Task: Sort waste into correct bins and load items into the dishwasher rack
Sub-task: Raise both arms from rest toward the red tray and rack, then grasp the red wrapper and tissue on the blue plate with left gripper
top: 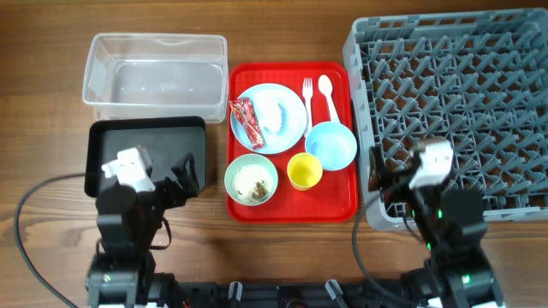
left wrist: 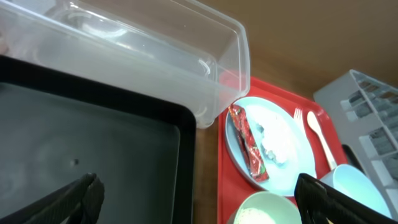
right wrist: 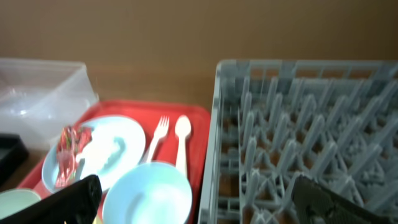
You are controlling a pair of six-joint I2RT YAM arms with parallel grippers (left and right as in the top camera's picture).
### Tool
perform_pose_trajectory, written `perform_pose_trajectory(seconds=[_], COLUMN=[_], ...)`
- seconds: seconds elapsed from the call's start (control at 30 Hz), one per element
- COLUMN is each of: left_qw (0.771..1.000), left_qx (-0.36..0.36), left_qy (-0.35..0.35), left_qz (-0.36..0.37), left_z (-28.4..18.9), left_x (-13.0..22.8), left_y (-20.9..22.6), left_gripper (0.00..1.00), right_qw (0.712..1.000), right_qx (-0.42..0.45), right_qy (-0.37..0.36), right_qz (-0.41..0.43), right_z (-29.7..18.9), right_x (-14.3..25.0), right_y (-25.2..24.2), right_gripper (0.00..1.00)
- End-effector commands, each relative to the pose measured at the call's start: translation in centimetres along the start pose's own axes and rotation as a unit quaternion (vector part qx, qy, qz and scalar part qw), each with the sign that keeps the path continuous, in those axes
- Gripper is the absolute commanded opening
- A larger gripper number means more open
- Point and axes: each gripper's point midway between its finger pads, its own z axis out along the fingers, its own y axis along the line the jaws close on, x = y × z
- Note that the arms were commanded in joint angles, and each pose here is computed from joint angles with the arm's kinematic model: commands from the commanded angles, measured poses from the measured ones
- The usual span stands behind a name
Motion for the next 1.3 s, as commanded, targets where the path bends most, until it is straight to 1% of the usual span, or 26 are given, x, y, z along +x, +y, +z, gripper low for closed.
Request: perform_pose_trajectory(seconds=[0.0,0.03,0.07,0.13,0.23,0.33,0.4,0.43,0.5,0.63,0.7,0.77,0.83,0.93,1.03,1.07,1.13,1.2,1.27], left_qw=[0.998,0.997,0.994,0.987,0.982,0.983,0.986,0.987,0.986,0.982,0.978,0.975,0.971,0.965,0.961,0.961,0.96,0.959,0.96], left_qx=[-0.018,-0.025,-0.038,-0.056,-0.046,-0.043,-0.012,0.009,0.038,0.044,0.07,0.095,0.112,0.131,0.129,0.127,0.122,0.118,0.111], left_qy=[0.058,0.074,0.105,0.15,0.18,0.177,0.164,0.159,0.159,0.179,0.186,0.188,0.193,0.204,0.22,0.225,0.233,0.239,0.245], left_qz=[-0.014,-0.017,-0.021,-0.025,-0.032,-0.032,-0.032,-0.031,-0.016,0.032,0.056,0.073,0.085,0.101,0.103,0.103,0.101,0.099,0.081], left_z=[0.1,0.2,0.2,0.6,1.2,1.3,1.7,2.1,3.3,7.1,9.7,12.1,13.5,15.4,16.8,17.3,17.8,18.6,19.3], left_x=[-2.3,-2.6,-3.1,-3.5,-2.6,-2.7,-3.5,-3.9,-4.7,-5.8,-5.8,-5.0,-3.6,-1.1,0.8,1.3,1.9,2.7,3.3], left_y=[-1.1,-1.2,-1.3,-1.4,-1.8,-1.9,-3.0,-3.8,-5.8,-9.8,-13.1,-15.7,-17.4,-19.3,-19.5,-19.3,-19.0,-18.8,-18.6], left_gripper=[1.0,1.0,1.0,1.0,1.0,1.0,0.99,0.95,0.94,0.95,0.96,0.96,0.98,0.99,0.99,0.99,1.0,0.99,0.99], right_qw=[0.998,0.996,0.992,0.982,0.977,0.978,0.981,0.982,0.977,0.965,0.954,0.944,0.942,0.934,0.925,0.924,0.928,0.926,0.923], right_qx=[-0.027,-0.039,-0.061,-0.118,-0.141,-0.139,-0.091,-0.053,0.023,0.098,0.145,0.171,0.166,0.201,0.209,0.19,0.153,0.146,0.144], right_qy=[0.06,0.08,0.106,0.144,0.155,0.151,0.157,0.16,0.164,0.198,0.213,0.221,0.223,0.224,0.247,0.262,0.282,0.301,0.312], right_qz=[0.013,0.015,0.019,0.029,0.035,0.038,0.068,0.09,0.132,0.141,0.154,0.174,0.189,0.192,0.199,0.204,0.187,0.173,0.175], right_z=[1.0,1.3,1.8,2.5,3.1,3.0,3.4,3.5,3.4,2.4,1.6,1.0,0.8,-0.9,-1.6,-1.3,-0.7,-0.1,0.3], right_x=[-1.5,-1.7,-2.0,-2.7,-2.8,-3.0,-2.8,-2.5,-2.0,0.1,1.2,1.7,1.3,-0.1,0.2,0.8,1.5,2.2,2.8], right_y=[1.1,1.6,2.4,4.5,5.3,5.2,3.8,2.7,0.3,-2.0,-3.3,-4.0,-4.3,-7.6,-9.9,-10.2,-9.9,-10.2,-10.2], right_gripper=[1.0,1.0,1.0,0.99,1.0,1.0,1.0,1.0,1.0,1.0,0.99,1.0,1.0,1.0,1.0,1.0,1.0,1.0,1.0])
